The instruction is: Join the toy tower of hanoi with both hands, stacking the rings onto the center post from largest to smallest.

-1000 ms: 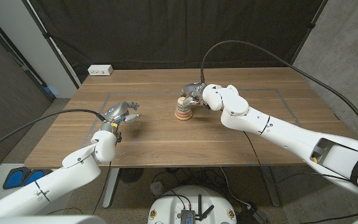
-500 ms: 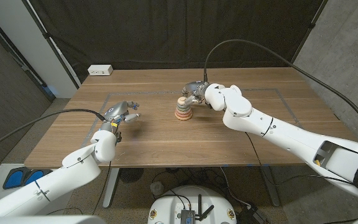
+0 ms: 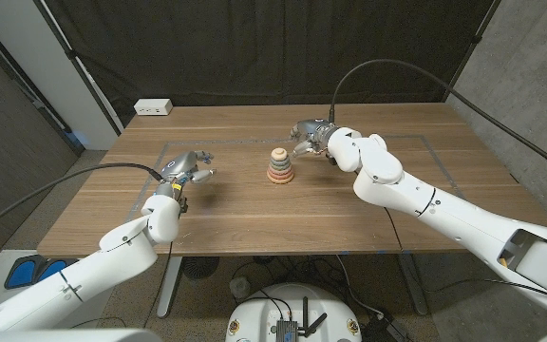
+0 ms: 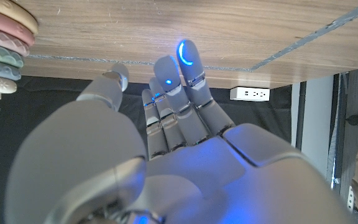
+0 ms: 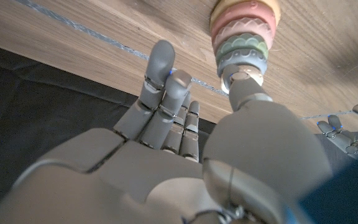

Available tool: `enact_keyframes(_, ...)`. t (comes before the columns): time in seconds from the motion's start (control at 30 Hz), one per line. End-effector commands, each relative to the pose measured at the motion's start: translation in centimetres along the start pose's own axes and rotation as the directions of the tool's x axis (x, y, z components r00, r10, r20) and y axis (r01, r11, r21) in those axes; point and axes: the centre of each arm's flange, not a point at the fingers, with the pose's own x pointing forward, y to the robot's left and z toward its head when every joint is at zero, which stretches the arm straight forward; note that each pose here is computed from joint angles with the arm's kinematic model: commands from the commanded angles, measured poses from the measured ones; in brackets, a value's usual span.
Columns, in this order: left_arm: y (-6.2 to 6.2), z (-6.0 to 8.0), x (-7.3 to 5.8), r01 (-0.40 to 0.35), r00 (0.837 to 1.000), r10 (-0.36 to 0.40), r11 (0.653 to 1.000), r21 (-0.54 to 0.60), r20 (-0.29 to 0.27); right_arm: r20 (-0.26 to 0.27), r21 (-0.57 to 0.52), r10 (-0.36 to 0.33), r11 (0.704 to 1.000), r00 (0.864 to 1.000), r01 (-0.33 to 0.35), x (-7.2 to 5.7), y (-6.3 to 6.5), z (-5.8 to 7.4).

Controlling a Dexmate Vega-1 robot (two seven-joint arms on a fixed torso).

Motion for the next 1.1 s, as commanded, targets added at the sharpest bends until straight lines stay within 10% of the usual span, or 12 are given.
enact_keyframes(0.03,-0.7,1.0,0.4,-0.110,0.993,0.112,0.992,-0.058,0.030,-0.070,0.089,-0.070,0.993,0.995,0.076,-2.8,0.2,-4.4)
enact_keyframes(0.37,-1.1,2.7,1.7,-0.119,0.993,0.119,0.993,-0.016,0.013,-0.090,0.150,-0.092,0.983,0.992,0.105,-4.1,1.4,-9.2)
enact_keyframes(0.73,-0.4,4.8,2.1,-0.063,0.995,0.072,0.990,0.125,-0.071,-0.149,0.229,-0.140,0.958,0.979,0.172,-4.8,2.9,-10.9)
enact_keyframes(1.1,0.7,3.8,2.2,-0.068,0.998,0.068,0.998,0.016,0.001,-0.265,0.229,-0.269,0.915,0.926,0.331,-7.0,5.1,-12.2)
